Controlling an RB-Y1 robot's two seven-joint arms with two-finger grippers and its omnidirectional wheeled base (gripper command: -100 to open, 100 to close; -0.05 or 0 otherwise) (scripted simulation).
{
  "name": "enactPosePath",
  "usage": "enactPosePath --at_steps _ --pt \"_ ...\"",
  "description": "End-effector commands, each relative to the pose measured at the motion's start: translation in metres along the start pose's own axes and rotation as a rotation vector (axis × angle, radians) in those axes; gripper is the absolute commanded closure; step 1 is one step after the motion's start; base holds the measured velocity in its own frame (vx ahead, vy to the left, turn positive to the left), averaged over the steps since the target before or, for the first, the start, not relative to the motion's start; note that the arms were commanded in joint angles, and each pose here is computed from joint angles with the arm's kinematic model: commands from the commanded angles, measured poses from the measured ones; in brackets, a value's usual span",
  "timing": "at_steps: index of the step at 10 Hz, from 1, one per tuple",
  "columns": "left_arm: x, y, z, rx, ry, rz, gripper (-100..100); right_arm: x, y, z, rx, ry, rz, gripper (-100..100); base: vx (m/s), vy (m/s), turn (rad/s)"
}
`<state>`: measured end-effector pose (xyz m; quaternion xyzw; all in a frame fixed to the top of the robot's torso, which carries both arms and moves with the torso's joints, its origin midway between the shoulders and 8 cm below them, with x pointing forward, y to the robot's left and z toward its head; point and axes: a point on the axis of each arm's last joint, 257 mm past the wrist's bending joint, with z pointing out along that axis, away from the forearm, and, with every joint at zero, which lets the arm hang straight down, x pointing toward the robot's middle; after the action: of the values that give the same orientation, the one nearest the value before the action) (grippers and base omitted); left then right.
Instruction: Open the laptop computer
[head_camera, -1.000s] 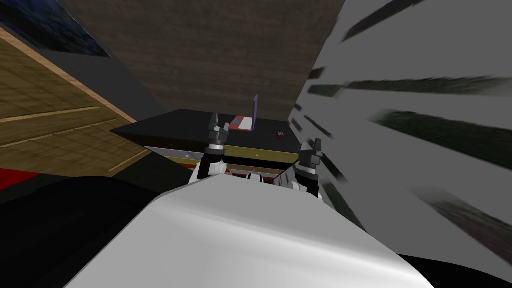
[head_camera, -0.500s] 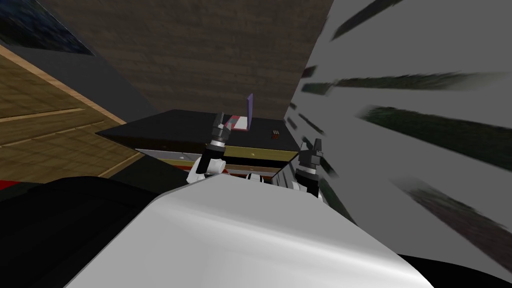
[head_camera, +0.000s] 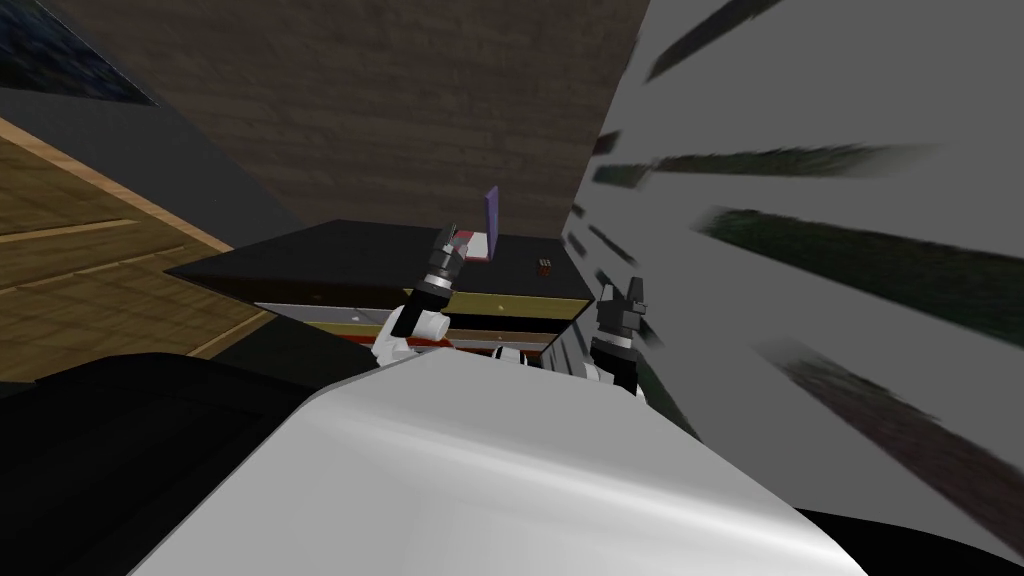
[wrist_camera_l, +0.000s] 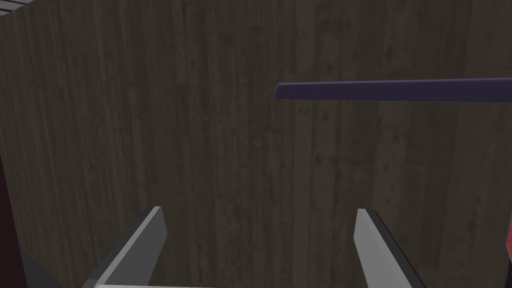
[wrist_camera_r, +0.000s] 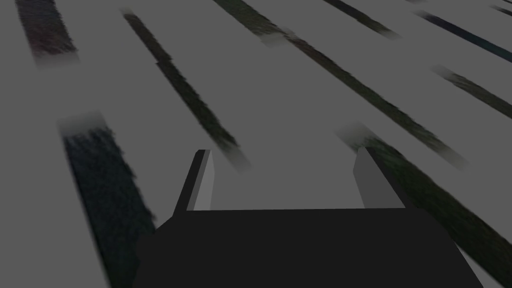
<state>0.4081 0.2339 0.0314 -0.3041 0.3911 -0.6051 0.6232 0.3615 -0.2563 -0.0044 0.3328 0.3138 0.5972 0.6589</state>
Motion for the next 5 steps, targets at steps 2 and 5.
enactPosePath --at_steps 2,5 --pt "0.001 0.010 0.013 -0.054 0.030 0.021 -100 0.000 0.000 0.000 0.000 0.000 0.000 0 -0.007 -0.016 -0.050" --pt "0.001 0.015 0.024 -0.087 0.058 0.045 -100 0.000 0.000 0.000 0.000 0.000 0.000 0 -0.007 -0.018 -0.078"
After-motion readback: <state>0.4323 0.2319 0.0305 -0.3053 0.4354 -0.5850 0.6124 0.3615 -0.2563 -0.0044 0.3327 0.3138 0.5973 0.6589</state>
